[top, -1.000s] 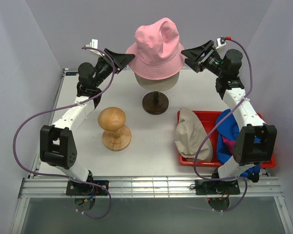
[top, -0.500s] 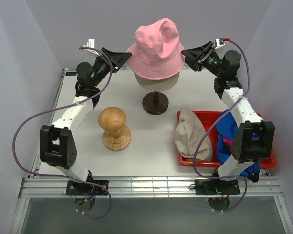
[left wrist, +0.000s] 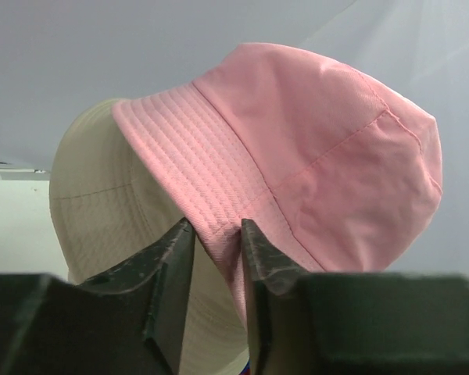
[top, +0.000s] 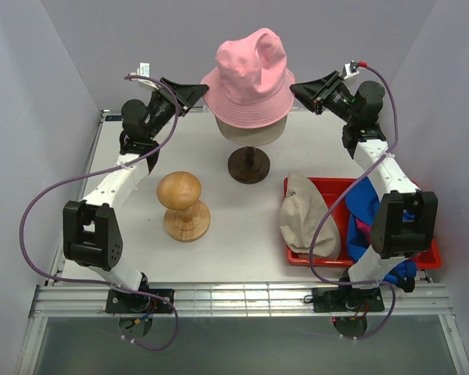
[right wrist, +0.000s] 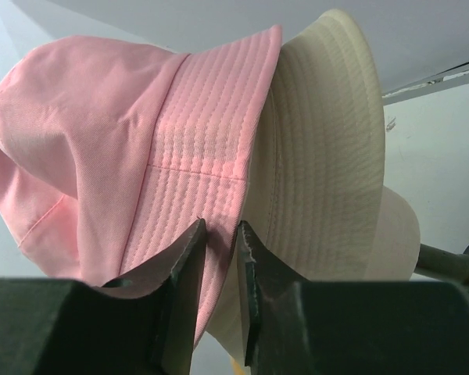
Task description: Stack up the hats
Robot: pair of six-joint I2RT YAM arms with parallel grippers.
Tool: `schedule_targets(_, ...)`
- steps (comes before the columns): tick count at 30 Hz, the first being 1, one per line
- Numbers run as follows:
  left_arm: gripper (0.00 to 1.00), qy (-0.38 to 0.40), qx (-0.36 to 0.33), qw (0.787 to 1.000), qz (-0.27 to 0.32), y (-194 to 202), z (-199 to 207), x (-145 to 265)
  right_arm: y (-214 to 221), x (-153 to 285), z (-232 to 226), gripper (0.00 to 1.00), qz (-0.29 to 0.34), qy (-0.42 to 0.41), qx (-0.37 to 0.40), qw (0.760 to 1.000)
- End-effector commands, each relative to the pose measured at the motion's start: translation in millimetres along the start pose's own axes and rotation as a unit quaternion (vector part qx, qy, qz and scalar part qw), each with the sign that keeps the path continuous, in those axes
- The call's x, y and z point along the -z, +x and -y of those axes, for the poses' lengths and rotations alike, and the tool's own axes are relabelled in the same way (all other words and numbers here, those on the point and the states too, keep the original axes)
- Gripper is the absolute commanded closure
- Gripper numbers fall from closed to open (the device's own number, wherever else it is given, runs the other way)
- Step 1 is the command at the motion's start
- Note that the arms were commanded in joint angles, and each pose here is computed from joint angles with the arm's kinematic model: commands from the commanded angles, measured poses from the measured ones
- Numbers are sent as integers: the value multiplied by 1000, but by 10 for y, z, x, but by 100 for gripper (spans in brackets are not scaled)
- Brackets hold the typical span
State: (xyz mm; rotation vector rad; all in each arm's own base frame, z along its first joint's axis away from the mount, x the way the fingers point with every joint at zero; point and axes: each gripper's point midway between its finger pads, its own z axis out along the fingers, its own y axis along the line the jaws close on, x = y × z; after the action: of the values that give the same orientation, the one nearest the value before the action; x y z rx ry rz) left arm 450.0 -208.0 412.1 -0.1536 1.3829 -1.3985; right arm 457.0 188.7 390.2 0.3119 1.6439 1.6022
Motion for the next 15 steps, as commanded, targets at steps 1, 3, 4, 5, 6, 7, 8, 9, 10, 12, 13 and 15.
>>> schedule_targets(1, 63, 3, -9, 1000, 6, -50, 44, 25, -6, 3, -54, 73, -2, -19, 16, 1000)
schedule_targets(3, 75, 1, -9, 1000, 6, -47, 19, 25, -4, 1, -35, 74, -2, -18, 18, 1000)
schedule_targets(4, 79, 0, -9, 1000, 4, -30, 12, 27, -1, 2, -25, 75, -2, -16, 17, 1000)
schedule_targets(5, 82, -1, -8, 1000, 4, -30, -5, 29, -4, 3, -15, 75, -3, -16, 18, 1000)
schedule_targets(6, 86, -3, -7, 1000, 4, -22, -16, 33, 3, -2, -3, 77, -4, -14, 18, 1000)
schedule_targets(7, 93, -7, -5, 1000, 1, 2, -55, 40, 8, -4, 14, 77, -5, -13, 19, 1000)
schedule_targets(8, 96, -9, -4, 1000, 1, 12, -78, 42, 10, -3, 22, 78, -5, -11, 20, 1000)
schedule_targets(9, 98, -12, -3, 1000, 0, 22, -102, 44, 17, -5, 55, 79, -7, -6, 18, 1000)
schedule_targets(10, 100, -17, -1, 1000, -3, 52, -142, 46, 20, -4, 69, 80, -8, -4, 20, 1000)
schedule_targets(12, 100, -25, 3, 1000, -7, 88, -209, 51, 30, -4, 139, 82, -8, 6, 22, 1000)
schedule_targets(13, 100, -29, 6, 1000, -7, 90, -236, 54, 38, -2, 172, 83, -9, 12, 20, 1000)
schedule_targets(15, 100, -36, 10, 999, -11, 122, -295, 54, 51, -1, 255, 85, -10, 23, 23, 999)
